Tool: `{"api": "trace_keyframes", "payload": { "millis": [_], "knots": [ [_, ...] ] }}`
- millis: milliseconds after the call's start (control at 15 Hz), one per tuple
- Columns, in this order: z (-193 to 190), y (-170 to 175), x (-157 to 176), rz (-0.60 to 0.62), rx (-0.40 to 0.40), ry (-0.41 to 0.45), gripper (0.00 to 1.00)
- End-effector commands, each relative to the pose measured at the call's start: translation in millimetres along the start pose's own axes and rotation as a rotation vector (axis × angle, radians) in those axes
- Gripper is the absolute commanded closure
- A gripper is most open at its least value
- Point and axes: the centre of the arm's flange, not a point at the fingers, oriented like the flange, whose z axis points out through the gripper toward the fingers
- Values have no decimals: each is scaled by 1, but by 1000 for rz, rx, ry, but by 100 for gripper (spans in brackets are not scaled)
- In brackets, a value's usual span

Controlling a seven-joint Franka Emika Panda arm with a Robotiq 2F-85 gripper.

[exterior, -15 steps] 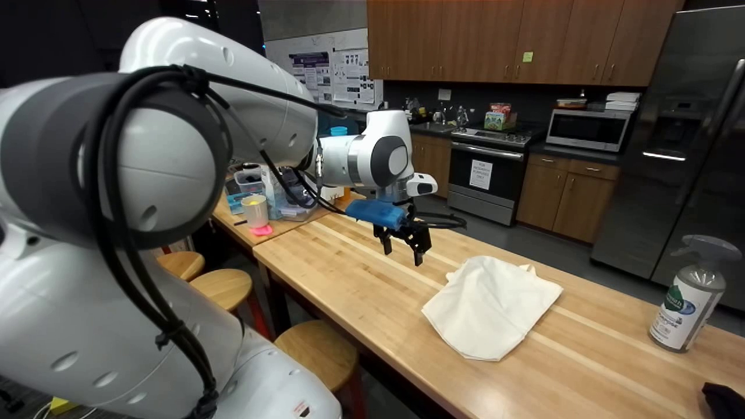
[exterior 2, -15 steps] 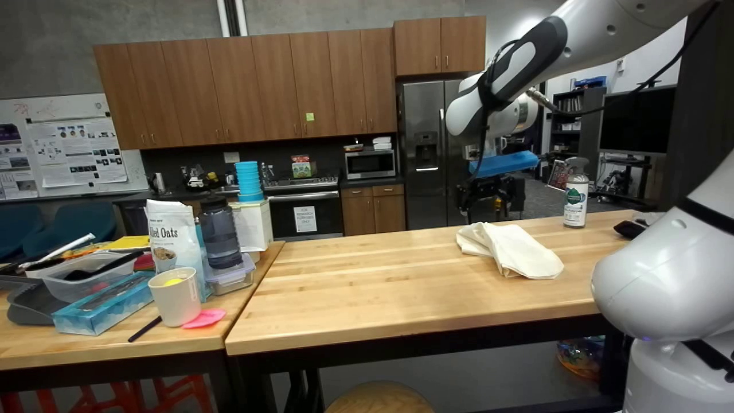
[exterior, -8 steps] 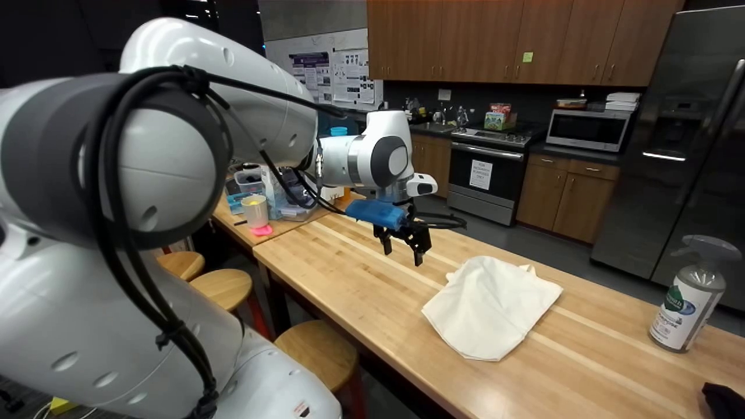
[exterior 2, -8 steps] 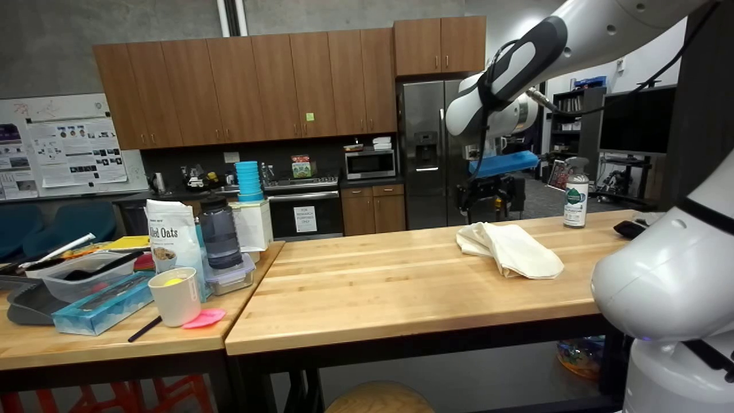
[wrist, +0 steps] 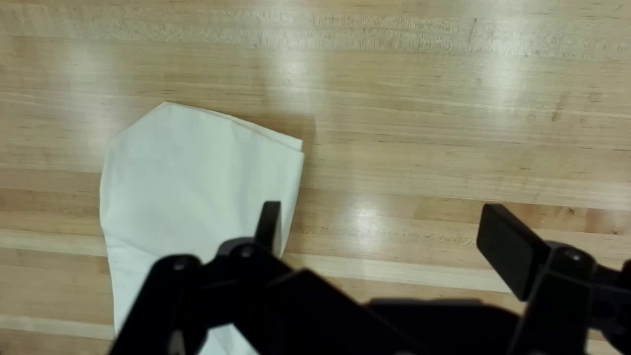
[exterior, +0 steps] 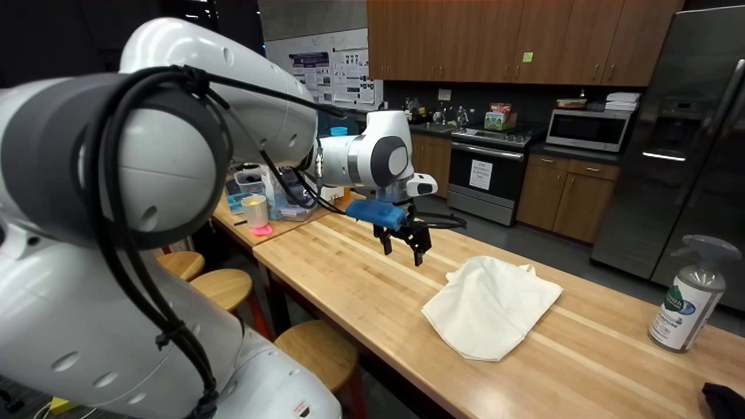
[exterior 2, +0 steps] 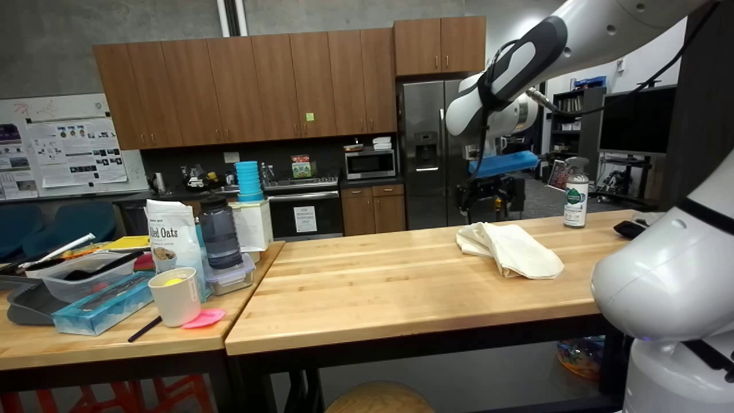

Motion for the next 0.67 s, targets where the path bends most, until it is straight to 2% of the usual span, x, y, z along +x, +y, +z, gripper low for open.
{"api": "trace_keyframes", "payload": {
  "millis": [0,333,600],
  "knots": [
    [0,0,0,0,0,0,0],
    [1,3,1,-8,-19,11,0],
    [-8,29,25,26,-64,55,0]
  ]
}}
